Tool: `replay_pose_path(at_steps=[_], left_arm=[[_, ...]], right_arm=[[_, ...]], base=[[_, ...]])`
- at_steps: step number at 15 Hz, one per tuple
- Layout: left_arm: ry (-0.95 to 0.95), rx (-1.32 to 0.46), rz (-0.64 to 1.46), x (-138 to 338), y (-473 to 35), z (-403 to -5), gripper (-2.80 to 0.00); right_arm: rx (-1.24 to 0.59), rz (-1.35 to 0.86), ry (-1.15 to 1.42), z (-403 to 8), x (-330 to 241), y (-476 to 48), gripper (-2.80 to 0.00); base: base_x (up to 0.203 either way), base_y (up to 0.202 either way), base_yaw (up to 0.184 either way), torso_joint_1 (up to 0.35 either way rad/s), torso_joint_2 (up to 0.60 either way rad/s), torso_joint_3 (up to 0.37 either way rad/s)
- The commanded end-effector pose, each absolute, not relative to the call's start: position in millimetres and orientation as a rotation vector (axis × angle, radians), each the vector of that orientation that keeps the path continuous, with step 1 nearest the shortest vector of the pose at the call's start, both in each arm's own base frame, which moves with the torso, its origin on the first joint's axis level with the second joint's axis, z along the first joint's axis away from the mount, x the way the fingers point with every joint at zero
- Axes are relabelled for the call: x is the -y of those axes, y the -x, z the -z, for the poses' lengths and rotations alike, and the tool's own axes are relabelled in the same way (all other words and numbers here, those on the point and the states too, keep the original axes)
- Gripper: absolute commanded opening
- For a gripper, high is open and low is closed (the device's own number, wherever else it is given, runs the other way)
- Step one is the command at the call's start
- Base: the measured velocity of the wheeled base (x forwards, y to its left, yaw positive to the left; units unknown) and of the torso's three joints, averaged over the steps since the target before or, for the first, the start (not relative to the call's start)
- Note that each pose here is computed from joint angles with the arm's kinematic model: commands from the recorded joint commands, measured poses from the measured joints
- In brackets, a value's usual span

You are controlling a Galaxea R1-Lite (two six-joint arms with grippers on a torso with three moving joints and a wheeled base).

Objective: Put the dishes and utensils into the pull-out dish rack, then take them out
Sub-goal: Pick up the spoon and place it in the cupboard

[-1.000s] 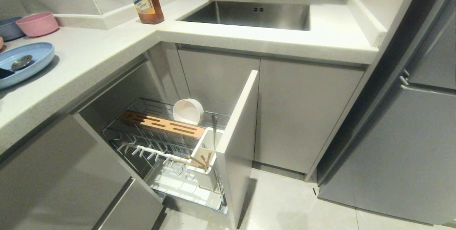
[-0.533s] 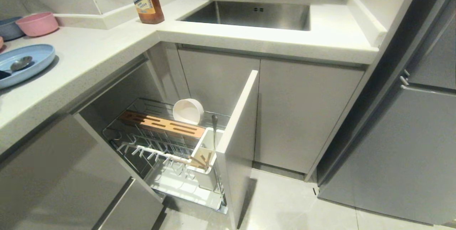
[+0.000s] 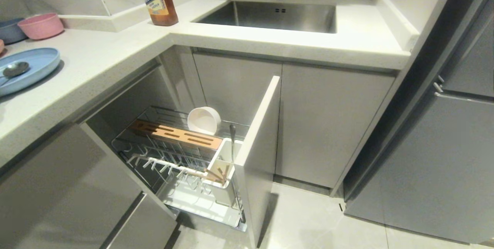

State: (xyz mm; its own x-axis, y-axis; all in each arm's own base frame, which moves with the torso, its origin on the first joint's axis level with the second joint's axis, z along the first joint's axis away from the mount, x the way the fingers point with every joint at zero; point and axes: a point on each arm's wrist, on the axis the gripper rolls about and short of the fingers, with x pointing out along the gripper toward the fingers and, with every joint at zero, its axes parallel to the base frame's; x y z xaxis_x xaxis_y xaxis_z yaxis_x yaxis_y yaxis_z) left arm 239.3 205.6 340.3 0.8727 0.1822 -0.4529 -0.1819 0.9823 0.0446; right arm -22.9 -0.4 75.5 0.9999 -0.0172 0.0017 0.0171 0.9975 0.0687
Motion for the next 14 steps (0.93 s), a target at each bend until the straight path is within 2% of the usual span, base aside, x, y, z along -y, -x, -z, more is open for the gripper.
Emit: replay_pose_path(at_steps=[1, 4, 9, 14], left_arm=[[-0.005, -0.467, -0.189, -203.4, -236.8, -343.0, -2.80], [-0.009, -0.419, -0.197, -190.0, -221.9, -359.9, -2.80], [0.189, -0.250, -0.213, -139.5, -182.2, -403.3, -2.80], [0.379, -0.214, 0.014, -63.4, -160.1, -415.9, -2.80]], right_arm=[[0.002, 0.018, -0.069, -75.6, 0.4, 22.8, -2.80], [0.002, 0.017, -0.069, -75.6, 0.4, 22.8, -2.80], [0.002, 0.018, -0.069, -75.6, 0.4, 22.8, -2.80], [0.002, 0.018, -0.069, -75.6, 0.4, 22.8, -2.80]], base=[[0.000, 0.000, 0.000, 0.000, 0.00, 0.000], [0.000, 0.000, 0.000, 0.000, 0.00, 0.000], [0.000, 0.000, 0.000, 0.000, 0.00, 0.000], [0.000, 0.000, 0.000, 0.000, 0.00, 0.000]])
